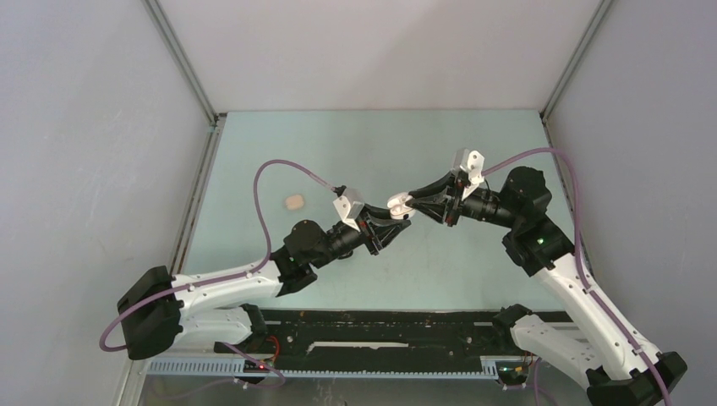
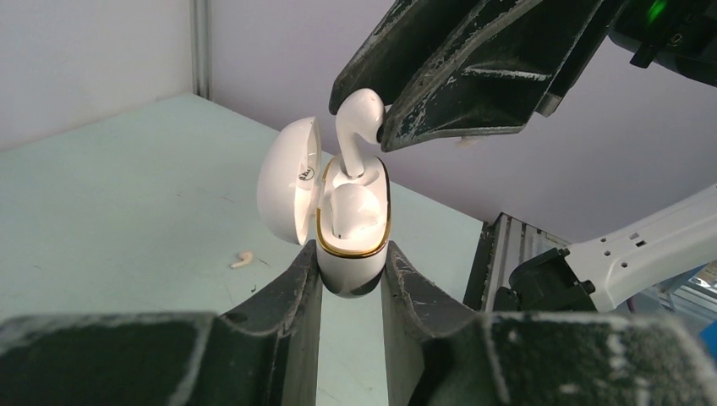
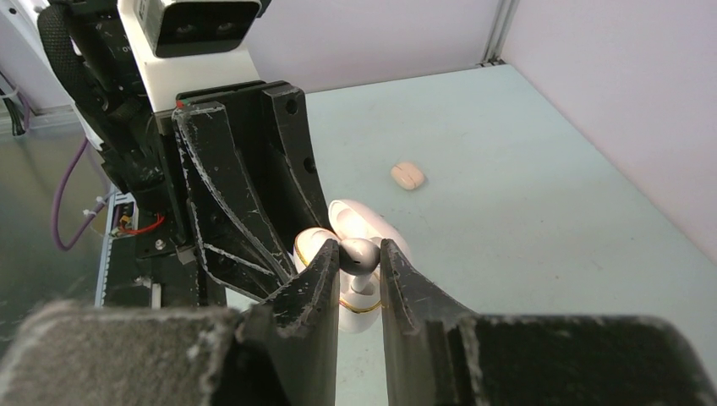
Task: Insert the wireless bluetooth earbuds into the charging case
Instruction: Insert the right earbud into the right side groove of the charging case.
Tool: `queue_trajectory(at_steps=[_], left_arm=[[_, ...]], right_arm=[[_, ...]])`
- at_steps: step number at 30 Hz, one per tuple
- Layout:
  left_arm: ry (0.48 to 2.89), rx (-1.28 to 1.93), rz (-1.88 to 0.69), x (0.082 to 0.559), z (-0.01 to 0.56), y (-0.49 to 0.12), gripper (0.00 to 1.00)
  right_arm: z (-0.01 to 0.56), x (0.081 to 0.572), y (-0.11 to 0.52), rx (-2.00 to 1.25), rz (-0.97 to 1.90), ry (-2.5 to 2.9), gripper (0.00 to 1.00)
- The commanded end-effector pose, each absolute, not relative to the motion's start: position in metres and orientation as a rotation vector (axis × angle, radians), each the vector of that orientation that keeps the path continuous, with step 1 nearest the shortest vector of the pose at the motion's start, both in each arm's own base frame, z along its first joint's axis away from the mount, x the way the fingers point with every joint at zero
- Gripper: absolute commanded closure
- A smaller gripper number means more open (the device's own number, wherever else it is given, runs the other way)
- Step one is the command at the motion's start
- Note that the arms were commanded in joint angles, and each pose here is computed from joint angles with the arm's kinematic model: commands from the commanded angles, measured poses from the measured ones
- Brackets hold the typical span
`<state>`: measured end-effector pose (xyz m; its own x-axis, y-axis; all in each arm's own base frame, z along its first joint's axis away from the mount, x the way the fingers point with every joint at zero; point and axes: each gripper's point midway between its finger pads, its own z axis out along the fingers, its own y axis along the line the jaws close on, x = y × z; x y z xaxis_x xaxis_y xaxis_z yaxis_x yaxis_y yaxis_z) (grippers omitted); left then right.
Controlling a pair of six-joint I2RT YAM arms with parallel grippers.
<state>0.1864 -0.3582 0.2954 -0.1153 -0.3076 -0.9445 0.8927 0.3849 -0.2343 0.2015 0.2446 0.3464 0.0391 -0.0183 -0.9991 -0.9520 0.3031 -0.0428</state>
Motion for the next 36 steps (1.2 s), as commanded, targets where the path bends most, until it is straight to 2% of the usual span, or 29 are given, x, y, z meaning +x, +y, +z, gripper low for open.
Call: queue_trajectory(at_steps=[1,20,27,33,36], left_arm=[[1.192,0.553,-1.118,0.1887,0.3293,-0.3487,1.0],[1.192,0.524,-1.127,0.1927,0.3275,-0.3466,1.0],[1.194,0.508,-1.123,0.1955,0.3263,-0.3442,1.0],[1.2,0.506,-1.122,0.1965,0.3238,-0.3443,1.0],[1.198,0.5,-1.121,0.1976,0.3242,-0.3436,1.0]], right_arm=[[0.3481,0.2065,0.2453,-1.008,0.908,1.292,1.0],[0.3399,0.2047,0.2483,-1.016,0.92,1.301,1.0],[0.3395,0.2051,0.2484,-1.009,0.92,1.307,0.93],[0.3399,0.2032,0.2493,-1.009,0.934,1.308,0.91],[0.3396,0.2019,0.2501,-1.014,0.938,1.307,0.83]])
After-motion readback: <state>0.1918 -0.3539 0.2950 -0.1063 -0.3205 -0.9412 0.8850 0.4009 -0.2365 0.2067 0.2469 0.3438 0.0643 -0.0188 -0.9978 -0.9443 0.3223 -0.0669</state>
